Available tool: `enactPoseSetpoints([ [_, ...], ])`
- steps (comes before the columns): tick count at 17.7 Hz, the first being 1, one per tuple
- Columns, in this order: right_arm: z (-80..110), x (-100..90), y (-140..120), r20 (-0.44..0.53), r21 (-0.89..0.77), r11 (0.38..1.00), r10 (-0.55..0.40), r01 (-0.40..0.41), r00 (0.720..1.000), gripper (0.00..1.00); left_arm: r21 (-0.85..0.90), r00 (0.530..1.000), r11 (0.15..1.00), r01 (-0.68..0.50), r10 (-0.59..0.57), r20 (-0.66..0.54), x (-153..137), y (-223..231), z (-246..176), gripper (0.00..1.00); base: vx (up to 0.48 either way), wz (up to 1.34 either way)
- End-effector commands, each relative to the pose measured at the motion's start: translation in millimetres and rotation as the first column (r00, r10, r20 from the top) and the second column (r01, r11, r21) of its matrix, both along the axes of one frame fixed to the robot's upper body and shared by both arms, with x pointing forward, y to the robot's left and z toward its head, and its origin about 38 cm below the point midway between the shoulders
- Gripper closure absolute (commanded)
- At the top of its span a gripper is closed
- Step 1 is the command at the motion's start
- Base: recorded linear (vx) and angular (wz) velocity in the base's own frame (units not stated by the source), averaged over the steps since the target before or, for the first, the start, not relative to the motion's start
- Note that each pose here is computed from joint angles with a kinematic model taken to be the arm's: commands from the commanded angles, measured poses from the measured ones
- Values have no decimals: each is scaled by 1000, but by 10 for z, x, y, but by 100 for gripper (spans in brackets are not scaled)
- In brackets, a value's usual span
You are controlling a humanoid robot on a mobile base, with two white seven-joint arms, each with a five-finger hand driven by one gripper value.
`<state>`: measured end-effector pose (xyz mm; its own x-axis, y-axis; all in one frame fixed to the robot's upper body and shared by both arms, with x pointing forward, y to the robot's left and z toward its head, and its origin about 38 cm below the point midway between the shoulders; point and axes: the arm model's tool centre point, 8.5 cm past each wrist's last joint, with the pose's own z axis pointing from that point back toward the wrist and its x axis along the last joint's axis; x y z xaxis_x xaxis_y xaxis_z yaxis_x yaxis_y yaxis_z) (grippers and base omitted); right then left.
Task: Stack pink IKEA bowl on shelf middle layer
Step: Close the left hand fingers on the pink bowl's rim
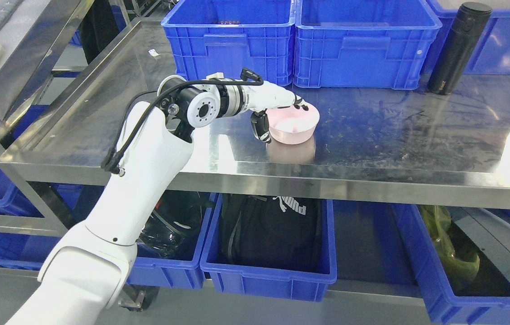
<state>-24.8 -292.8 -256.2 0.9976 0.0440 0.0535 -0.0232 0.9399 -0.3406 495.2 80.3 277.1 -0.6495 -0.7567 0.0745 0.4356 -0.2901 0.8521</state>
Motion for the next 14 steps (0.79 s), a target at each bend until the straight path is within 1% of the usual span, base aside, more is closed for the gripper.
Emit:
enactPoseSetpoints([
  [1,10,60,-111,17,-17,1000,5,-5,1000,0,49,993,999,5,1,-117,98,-346,-377,20,0,0],
  [5,10,61,-110,16,-16,1000,8,-8,1000,0,82,993,996,-22,31,-110,151,-281,-400,21,0,0],
  [8,10,61,-111,16,-17,1000,6,-6,1000,0,96,998,995,-33,38,-52,222,-266,-148,21,0,0],
  [10,10,61,-110,16,-16,1000,8,-8,1000,0,116,998,992,-51,55,-29,261,-215,-88,21,0,0],
  [14,10,61,-110,16,-16,1000,8,-8,1000,0,131,996,989,-65,73,-59,274,-128,-237,21,0,0],
])
